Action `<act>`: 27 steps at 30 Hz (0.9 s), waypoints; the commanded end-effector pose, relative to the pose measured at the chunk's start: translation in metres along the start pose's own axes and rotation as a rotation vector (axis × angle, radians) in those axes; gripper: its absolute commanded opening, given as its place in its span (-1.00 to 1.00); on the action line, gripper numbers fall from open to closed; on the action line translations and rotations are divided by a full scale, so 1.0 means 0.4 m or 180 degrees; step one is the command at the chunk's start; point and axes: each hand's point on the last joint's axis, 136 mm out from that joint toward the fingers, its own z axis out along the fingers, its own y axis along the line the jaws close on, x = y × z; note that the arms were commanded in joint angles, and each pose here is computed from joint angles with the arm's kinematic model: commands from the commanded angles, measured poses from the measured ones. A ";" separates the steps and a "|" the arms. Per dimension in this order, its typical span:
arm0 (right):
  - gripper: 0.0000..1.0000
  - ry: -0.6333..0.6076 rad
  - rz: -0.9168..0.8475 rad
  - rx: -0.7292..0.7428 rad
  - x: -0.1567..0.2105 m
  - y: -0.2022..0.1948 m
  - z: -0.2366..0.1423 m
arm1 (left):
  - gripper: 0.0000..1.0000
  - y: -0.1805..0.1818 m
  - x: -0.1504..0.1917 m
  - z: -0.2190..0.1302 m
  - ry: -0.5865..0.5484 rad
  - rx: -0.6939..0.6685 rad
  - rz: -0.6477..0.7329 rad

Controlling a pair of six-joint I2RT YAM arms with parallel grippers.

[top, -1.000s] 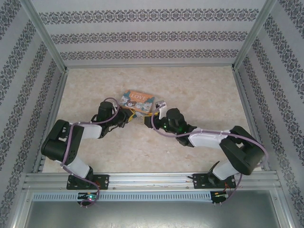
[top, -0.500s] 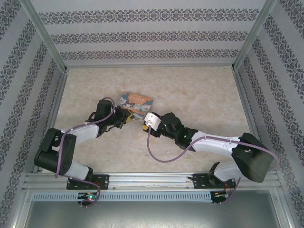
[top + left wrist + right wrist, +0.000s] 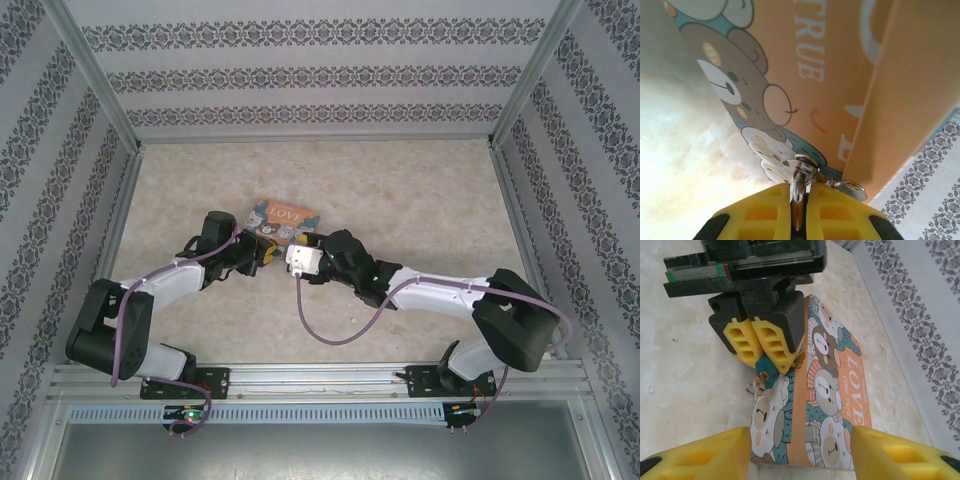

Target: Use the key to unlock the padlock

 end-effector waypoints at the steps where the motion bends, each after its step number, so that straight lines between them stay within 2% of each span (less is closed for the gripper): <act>1: 0.08 0.0023 -0.0294 -0.0103 -0.015 0.014 0.019 | -1.00 -0.036 0.017 -0.020 -0.0007 0.0008 -0.0095; 10: -0.17 0.0064 -0.0477 -0.0295 -0.026 0.041 0.060 | -1.00 -0.038 0.018 -0.019 0.0003 -0.0004 -0.0112; 27: -0.43 0.0195 -0.0615 -0.0354 -0.013 0.056 0.109 | -1.00 -0.055 0.023 -0.019 0.0039 0.0084 -0.0034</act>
